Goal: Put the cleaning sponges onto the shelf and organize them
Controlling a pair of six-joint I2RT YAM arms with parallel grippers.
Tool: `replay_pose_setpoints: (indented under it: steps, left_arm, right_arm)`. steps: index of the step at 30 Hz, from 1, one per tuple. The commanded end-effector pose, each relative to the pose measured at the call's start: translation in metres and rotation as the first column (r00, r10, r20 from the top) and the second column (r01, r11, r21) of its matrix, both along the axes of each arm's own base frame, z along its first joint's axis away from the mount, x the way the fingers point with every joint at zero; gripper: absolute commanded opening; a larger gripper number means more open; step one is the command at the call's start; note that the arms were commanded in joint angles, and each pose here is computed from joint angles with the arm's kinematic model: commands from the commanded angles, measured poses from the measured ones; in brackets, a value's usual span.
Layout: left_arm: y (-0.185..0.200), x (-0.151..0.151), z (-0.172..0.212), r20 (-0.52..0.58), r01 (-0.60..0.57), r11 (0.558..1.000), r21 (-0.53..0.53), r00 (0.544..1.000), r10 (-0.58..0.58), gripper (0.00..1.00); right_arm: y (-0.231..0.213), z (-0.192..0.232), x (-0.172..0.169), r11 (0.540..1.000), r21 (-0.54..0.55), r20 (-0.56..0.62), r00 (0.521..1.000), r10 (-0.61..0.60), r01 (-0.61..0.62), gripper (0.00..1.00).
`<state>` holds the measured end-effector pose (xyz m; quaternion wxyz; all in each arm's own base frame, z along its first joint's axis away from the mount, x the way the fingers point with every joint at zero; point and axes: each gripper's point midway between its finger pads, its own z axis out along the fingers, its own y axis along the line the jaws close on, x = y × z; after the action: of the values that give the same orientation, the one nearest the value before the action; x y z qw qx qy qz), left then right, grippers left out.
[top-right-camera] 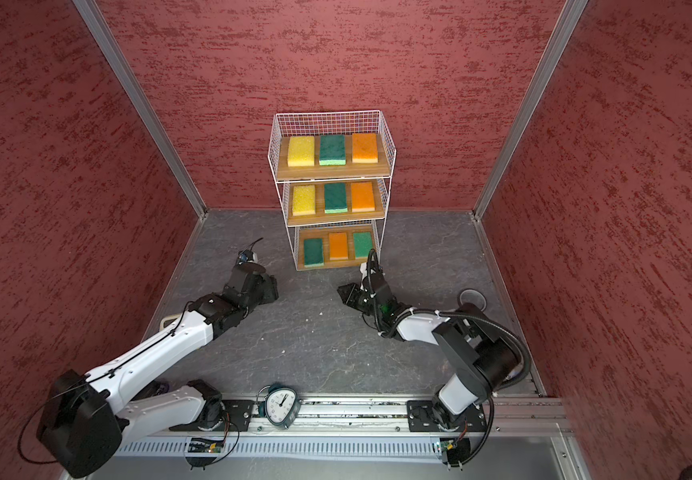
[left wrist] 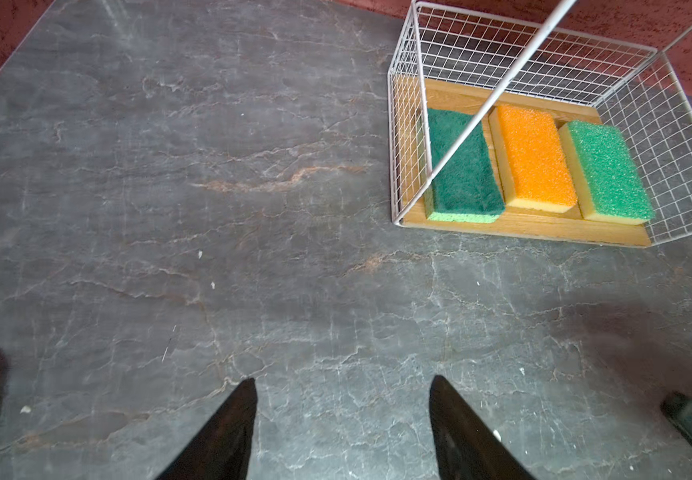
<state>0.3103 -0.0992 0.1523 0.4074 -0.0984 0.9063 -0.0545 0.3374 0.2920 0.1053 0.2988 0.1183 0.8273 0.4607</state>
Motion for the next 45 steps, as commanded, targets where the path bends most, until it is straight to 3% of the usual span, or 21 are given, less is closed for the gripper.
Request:
replay_pose_setpoints:
  steps: [1,4,8,19,45]
  left_arm:
    - [0.011,-0.007,-0.004,-0.025,-0.016,0.999,-0.046,1.0,0.015,0.65]
    - [0.021,-0.007,-0.007,-0.028,-0.039,0.995,-0.089,0.999,0.036,0.65]
    - [0.029,-0.005,-0.003,-0.012,-0.053,0.991,-0.125,0.999,0.052,0.65]
    - [0.031,-0.002,-0.004,0.013,-0.059,0.979,-0.195,0.998,0.063,0.66]
    - [0.032,0.013,-0.019,-0.016,-0.094,0.979,-0.184,0.996,0.092,0.67]
  right_arm:
    - [0.03,0.036,0.021,0.979,0.203,0.06,0.998,-0.005,-0.007,0.1]
    - [0.046,0.023,0.03,0.968,0.251,0.025,1.0,-0.005,-0.001,0.0]
    - [0.062,0.012,0.039,0.977,0.214,0.013,1.0,-0.022,0.018,0.0]
    - [0.072,-0.013,0.064,0.951,0.276,-0.04,0.991,-0.131,0.137,0.0]
    - [0.075,-0.052,0.107,0.89,0.305,-0.119,0.941,-0.318,0.34,0.0]
